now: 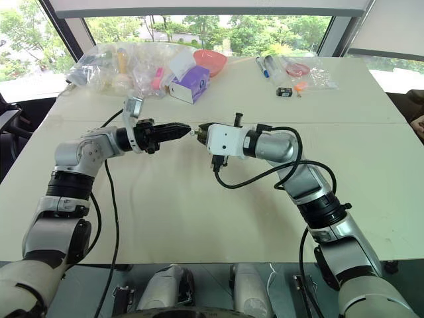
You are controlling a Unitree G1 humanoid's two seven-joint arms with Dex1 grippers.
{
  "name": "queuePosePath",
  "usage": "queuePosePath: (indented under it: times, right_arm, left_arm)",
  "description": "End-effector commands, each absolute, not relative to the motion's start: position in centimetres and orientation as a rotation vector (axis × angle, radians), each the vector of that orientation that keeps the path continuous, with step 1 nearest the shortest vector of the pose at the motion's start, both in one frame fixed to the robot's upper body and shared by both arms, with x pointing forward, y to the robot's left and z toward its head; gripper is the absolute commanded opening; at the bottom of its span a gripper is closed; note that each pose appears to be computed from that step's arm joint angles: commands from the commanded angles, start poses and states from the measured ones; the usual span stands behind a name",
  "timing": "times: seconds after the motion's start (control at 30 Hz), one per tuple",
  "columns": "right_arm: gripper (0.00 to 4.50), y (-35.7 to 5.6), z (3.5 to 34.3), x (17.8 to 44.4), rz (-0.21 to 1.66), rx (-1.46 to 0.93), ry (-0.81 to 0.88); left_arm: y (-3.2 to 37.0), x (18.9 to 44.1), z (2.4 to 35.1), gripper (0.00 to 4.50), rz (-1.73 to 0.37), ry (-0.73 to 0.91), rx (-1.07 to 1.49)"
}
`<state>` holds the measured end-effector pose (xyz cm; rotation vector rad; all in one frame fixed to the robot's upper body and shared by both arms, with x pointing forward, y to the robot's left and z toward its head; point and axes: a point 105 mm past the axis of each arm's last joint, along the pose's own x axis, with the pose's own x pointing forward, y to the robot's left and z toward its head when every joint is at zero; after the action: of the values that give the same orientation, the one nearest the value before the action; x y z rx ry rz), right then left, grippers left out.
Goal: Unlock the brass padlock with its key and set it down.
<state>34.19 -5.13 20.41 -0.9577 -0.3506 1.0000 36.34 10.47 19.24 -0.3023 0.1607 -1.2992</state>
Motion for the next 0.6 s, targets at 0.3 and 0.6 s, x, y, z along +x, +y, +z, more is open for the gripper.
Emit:
queuePosePath:
  times: [0.3,0.6]
  right_arm:
    - [0.71,-4.38,22.58,33.59,0.975,-0.964,-0.448]
    - [0.71,-4.15,22.46,33.19,0.993,-0.959,-0.444]
  left_arm:
    - [9.80,36.14,20.35,0.59,-1.344,0.117,-0.252]
    - [9.24,36.27,20.40,0.02,-1.354,0.101,-0.192]
